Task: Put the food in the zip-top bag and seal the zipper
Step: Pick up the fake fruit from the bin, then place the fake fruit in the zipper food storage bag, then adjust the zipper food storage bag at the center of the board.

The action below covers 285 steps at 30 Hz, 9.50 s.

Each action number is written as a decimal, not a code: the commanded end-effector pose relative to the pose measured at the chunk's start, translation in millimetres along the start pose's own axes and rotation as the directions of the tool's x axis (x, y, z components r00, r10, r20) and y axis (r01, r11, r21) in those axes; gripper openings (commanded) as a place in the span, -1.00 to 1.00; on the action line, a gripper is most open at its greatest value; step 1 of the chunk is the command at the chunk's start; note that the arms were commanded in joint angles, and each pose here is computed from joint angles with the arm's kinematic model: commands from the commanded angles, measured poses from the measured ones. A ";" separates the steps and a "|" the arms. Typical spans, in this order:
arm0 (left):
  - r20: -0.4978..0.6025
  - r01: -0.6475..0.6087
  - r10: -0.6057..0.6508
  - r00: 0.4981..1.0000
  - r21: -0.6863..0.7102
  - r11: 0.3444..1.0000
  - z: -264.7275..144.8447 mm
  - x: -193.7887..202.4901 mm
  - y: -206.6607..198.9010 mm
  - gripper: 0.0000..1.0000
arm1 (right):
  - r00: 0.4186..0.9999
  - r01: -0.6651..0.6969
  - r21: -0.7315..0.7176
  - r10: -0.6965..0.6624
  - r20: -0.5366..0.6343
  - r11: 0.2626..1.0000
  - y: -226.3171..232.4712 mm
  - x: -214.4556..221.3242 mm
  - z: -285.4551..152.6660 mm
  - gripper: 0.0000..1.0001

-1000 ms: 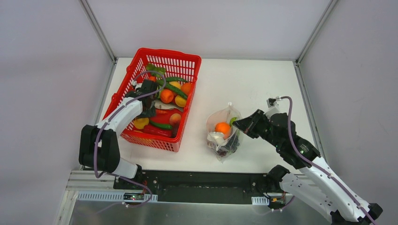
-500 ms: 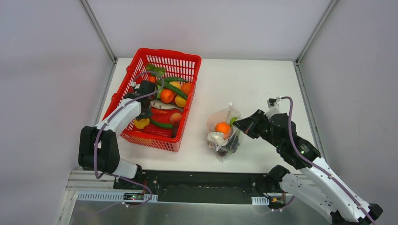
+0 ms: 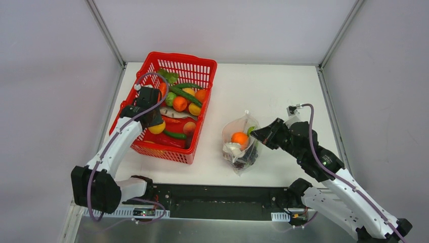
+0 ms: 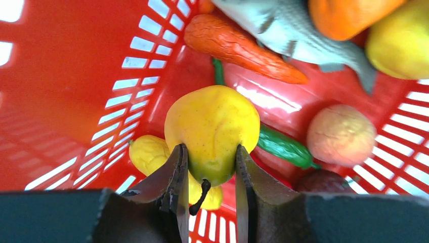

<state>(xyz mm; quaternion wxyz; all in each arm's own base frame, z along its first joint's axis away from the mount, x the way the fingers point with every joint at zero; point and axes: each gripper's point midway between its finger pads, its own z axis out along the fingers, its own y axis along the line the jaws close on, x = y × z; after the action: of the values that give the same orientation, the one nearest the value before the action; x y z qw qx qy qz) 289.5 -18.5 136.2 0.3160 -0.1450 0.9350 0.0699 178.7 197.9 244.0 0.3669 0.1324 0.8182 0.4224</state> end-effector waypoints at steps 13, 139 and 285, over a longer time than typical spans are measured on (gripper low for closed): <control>0.273 -0.045 -0.111 0.956 0.507 0.861 -145.0 -64.0 -59.8 -1.00 | 0.999 -0.003 -0.072 0.006 0.040 0.997 22.2 -13.3 -2.3 -0.97; 0.334 -0.445 0.336 0.881 0.825 0.348 -236.3 62.2 -271.7 0.21 | 0.993 -0.053 -0.080 0.061 0.101 0.995 16.7 -19.9 -3.0 -0.94; 0.714 -0.871 0.524 0.465 0.476 0.125 -249.8 68.5 -218.6 -1.00 | 0.833 0.513 -0.449 -0.297 0.467 0.732 -44.2 -126.1 1.5 0.56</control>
<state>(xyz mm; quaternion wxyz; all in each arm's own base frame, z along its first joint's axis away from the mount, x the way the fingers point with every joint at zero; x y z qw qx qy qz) 158.2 -291.6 258.9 0.4097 0.4999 0.7414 -0.1804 300.3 86.4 237.8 0.5756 0.0518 0.6402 0.5061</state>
